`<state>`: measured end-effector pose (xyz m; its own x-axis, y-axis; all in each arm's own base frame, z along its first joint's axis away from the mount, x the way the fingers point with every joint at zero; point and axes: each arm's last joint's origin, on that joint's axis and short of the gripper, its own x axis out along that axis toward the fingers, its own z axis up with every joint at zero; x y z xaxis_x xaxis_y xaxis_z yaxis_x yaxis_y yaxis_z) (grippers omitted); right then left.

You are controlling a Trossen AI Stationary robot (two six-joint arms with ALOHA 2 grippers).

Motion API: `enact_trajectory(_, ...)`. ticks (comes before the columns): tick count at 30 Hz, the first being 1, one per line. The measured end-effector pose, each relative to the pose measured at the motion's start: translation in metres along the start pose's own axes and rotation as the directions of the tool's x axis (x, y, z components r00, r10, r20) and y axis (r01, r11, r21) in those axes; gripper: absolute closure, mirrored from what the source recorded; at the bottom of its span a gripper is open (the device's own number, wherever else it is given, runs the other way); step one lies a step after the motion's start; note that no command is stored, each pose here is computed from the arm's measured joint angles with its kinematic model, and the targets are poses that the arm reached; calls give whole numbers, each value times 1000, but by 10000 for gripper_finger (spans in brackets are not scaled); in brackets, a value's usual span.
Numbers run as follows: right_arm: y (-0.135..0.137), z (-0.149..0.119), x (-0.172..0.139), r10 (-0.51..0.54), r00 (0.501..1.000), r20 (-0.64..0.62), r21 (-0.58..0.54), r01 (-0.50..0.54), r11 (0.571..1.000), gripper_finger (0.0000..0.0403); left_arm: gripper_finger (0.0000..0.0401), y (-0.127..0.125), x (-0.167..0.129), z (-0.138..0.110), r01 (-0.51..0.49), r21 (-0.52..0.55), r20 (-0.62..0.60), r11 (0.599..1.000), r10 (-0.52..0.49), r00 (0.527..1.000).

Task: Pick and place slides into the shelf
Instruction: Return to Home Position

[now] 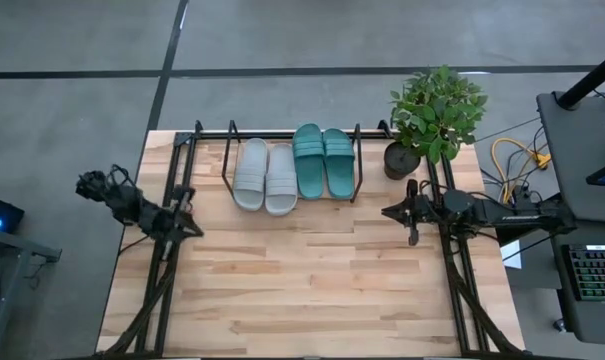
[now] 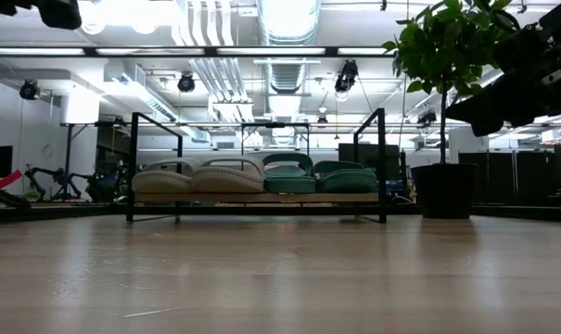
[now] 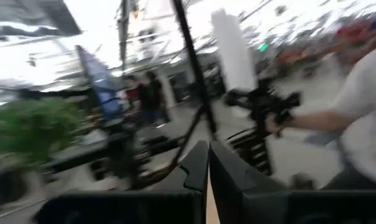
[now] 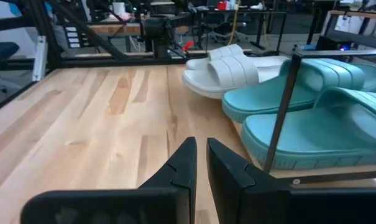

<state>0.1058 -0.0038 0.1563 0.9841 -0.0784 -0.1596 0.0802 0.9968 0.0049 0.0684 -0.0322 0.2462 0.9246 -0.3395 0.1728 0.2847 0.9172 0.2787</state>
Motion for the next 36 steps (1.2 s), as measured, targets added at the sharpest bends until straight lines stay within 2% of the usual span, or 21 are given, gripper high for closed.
enact_trajectory(4,-1,-1,1,-25,1000,-11,-1,25,1000,374,401,-11,4,-17,172,-119,19,978,-171,985)
enact_trajectory(7,-1,-2,2,-25,1000,-16,0,25,1000,374,401,-19,7,-37,193,-219,-6,956,-199,980)
enact_trajectory(9,-1,-3,2,-26,1000,-17,0,26,1000,374,401,-23,8,-50,189,-236,-9,953,-197,980)
enact_trajectory(12,-1,-3,3,-32,999,-5,0,32,999,374,401,-25,10,-65,124,-190,-7,974,-127,992)
enact_trajectory(16,-1,-3,3,-32,999,-4,3,32,999,374,401,-16,11,-66,-34,-130,-30,991,30,999)
enact_trajectory(21,-1,-3,3,-32,999,-4,2,32,999,374,401,-7,11,-67,-127,-88,-55,988,122,991)
enact_trajectory(26,-1,-3,3,-39,999,-4,-8,39,999,374,401,8,9,-74,-275,-60,-109,960,268,957)
enact_trajectory(28,-1,-3,3,-41,999,-3,-8,41,999,374,401,12,8,-75,-277,-81,-111,957,267,957)
enact_trajectory(31,-1,-3,3,-43,999,-3,-8,43,999,374,401,14,7,-76,-209,-112,-108,972,197,974)
enact_trajectory(33,-1,-3,3,-43,999,-3,-8,43,999,374,401,16,6,-78,-230,-106,-128,967,216,968)
enact_trajectory(36,-1,-3,3,-43,999,-3,-1,43,999,374,401,18,5,-81,-317,-101,-165,943,298,940)
